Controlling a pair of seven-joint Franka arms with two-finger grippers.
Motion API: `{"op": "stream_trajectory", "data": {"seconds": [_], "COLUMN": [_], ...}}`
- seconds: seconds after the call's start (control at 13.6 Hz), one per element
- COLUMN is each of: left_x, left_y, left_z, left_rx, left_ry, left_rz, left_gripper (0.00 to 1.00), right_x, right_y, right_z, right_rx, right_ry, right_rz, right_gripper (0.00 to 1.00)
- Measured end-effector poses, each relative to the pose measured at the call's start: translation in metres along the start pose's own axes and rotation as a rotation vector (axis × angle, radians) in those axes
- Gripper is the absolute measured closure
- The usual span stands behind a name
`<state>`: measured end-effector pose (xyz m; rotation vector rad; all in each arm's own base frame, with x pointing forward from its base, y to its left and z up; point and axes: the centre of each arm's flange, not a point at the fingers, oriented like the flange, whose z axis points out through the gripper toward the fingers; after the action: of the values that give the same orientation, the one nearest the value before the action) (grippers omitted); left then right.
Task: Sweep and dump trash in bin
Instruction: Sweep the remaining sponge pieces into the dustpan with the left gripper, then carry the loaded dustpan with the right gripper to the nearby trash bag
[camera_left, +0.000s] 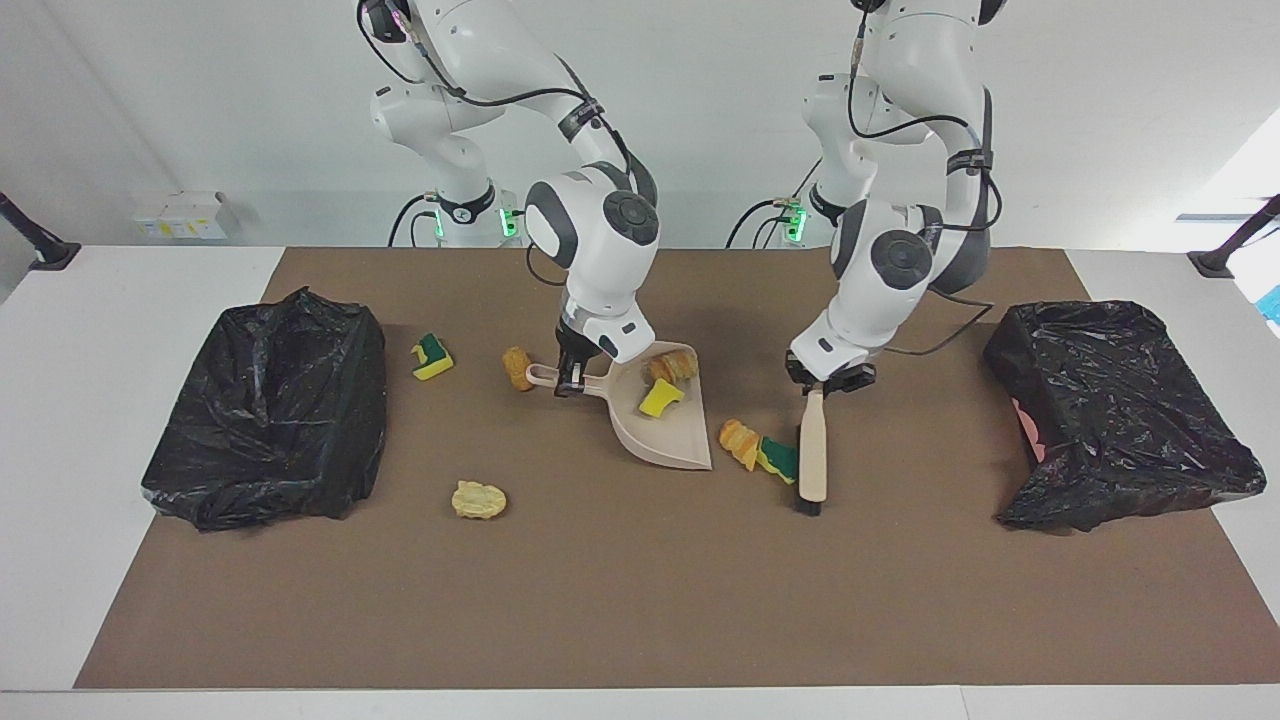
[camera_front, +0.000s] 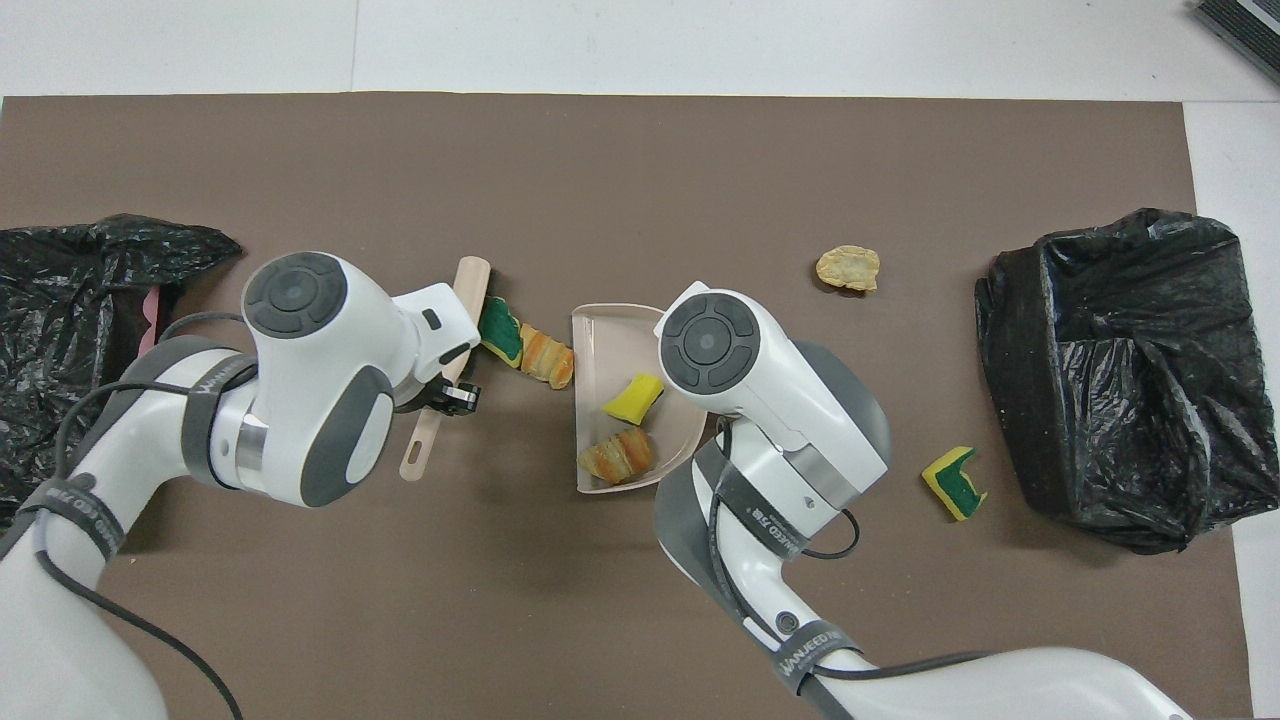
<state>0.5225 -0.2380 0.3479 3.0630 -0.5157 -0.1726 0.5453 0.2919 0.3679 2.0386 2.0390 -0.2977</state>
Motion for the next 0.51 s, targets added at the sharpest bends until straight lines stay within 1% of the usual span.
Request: {"op": "stream_trajectory", "data": {"seconds": [0.15, 0.22, 0.37, 0.51], "left_x": [-0.011, -0.020, -0.035, -0.042], "left_y": [0.044, 0.066, 0.105, 0.120], "left_z": [0.004, 0.005, 0.004, 0.002], "left_rx": [0.008, 0.006, -0.017, -0.023], "left_ry": [-0.009, -0.014, -0.019, -0.017], "left_rz": [0.048, 0.048, 0.015, -0.034], "left_gripper": [0.74, 0.74, 0.74, 0.74], "right_x": [0.000, 0.000, 0.000, 0.000], "right_y": [0.000, 0.000, 0.000, 0.000], "right_z": [0.000, 0.000, 0.000, 0.000], "right_rx": [0.001, 0.001, 0.001, 0.001], "right_ry": [0.000, 0.001, 0.001, 0.001], "right_rz": [0.001, 0.001, 0.002, 0.002], "right_gripper": [0.68, 0.68, 0.68, 0.68]}}
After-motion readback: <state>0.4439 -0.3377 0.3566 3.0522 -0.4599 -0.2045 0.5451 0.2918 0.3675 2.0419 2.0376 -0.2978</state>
